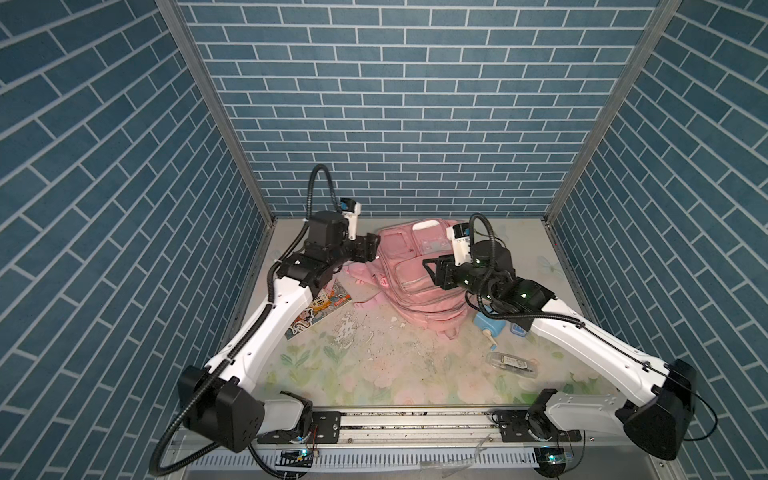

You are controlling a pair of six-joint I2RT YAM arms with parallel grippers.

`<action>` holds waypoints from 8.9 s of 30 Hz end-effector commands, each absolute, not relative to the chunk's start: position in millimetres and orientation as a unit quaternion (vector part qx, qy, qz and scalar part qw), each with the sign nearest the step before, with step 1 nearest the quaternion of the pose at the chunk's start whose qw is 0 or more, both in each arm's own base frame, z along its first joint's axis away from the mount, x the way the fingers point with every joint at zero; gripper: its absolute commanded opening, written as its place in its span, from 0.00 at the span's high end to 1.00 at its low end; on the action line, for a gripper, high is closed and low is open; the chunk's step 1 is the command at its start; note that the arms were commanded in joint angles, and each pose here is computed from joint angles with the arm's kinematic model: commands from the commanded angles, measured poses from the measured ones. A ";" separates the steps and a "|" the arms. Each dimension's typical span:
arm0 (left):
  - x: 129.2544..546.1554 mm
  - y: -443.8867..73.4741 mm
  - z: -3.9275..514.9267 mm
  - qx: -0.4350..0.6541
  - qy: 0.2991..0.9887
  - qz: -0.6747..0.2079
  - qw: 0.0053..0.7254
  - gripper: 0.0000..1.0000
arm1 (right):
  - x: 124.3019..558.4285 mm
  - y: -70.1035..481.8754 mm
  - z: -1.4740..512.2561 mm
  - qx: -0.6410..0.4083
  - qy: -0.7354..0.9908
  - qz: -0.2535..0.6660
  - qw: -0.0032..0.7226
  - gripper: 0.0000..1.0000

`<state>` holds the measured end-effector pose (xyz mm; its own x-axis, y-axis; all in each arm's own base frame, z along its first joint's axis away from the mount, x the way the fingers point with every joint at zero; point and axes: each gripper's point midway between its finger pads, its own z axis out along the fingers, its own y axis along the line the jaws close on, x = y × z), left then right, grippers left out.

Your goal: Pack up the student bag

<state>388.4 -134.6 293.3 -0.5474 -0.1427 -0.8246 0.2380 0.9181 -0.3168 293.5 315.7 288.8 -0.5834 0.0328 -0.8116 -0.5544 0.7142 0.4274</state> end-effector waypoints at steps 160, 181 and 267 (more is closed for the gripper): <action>274.5 -122.0 63.1 -0.181 0.822 -0.406 0.357 0.87 | 288.5 429.9 13.9 -0.251 0.915 0.315 -0.022 0.60; 301.9 -103.6 230.6 0.071 0.881 -0.196 0.425 1.00 | 323.9 390.8 237.4 -0.405 0.785 0.322 0.342 0.41; 391.8 -334.6 65.9 0.319 0.869 -0.056 0.373 0.45 | 295.1 89.8 290.4 0.113 0.780 0.286 0.545 1.00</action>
<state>378.9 -343.0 69.7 -0.4755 0.5450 -0.6906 0.6636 0.7376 0.1252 298.4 87.0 284.1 -0.3835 0.4470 -0.8082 -0.1228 0.8427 0.5243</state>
